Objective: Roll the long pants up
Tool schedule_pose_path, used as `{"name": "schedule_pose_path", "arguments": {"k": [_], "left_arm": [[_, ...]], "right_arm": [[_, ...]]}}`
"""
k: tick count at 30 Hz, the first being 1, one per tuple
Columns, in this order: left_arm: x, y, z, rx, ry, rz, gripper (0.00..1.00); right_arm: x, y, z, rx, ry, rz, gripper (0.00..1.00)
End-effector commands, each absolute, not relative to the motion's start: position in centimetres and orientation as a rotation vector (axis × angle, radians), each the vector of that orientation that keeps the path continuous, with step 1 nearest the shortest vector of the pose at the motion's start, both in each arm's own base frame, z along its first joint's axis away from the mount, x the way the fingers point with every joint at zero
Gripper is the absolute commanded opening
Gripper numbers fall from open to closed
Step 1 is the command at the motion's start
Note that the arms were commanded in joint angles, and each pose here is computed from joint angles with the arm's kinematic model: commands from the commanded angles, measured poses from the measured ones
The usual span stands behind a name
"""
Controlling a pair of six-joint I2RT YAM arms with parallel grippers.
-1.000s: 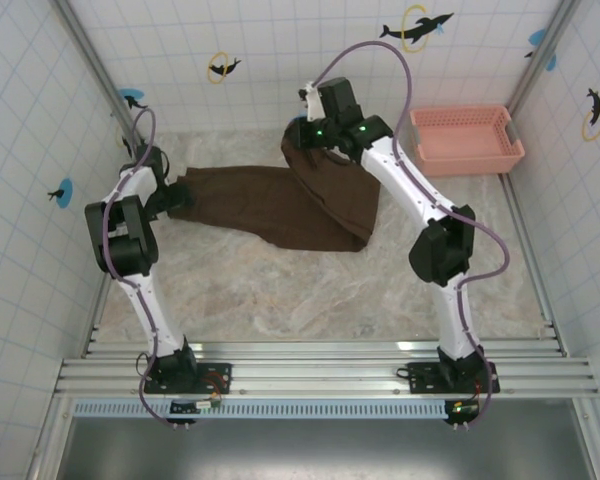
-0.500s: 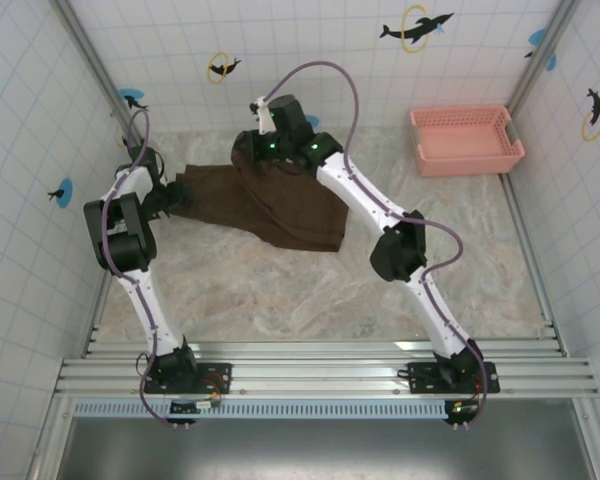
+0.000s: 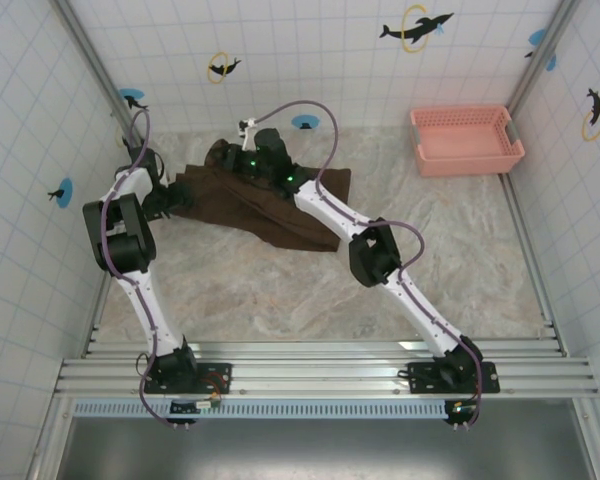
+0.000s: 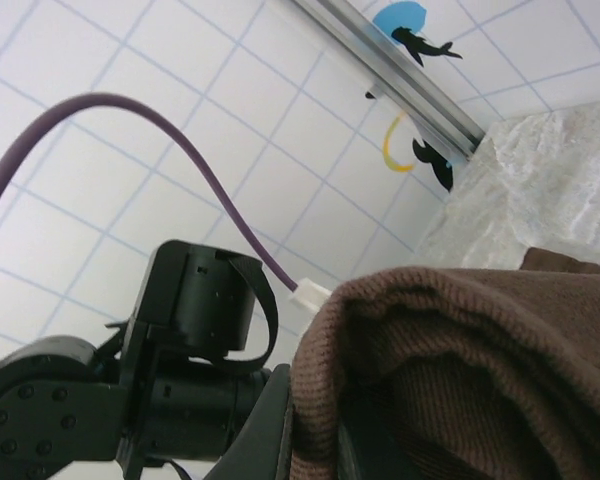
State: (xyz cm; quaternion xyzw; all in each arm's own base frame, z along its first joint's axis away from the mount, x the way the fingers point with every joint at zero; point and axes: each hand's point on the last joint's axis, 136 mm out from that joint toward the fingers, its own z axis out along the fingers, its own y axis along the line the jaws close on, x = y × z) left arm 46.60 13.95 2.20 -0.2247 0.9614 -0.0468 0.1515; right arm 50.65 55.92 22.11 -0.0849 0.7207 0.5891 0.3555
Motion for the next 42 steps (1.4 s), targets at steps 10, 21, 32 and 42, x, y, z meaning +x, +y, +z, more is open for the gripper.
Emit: {"name": "schedule_pose_path", "arguments": {"k": [10, 21, 32, 42], "left_arm": [[45.3, 12.1, 2.0, -0.613, 2.825, -0.252, 0.93], [43.7, 17.4, 5.8, -0.570, 2.845, 0.190, 0.97], [42.3, 21.1, 12.9, -0.581, 2.708, 0.508, 0.97], [41.9, 18.2, 13.7, -0.478, 2.663, 0.367, 0.97]], "right_arm": [[47.7, 60.4, 21.3, -0.128, 1.725, 1.631, 0.13], [47.3, 61.2, 16.3, -0.038, 1.873, 1.665, 0.69], [48.1, 54.2, 26.2, -0.274, 1.883, 1.421, 0.68], [46.4, 29.4, 21.6, -0.233, 2.321, 0.666, 0.72]]}}
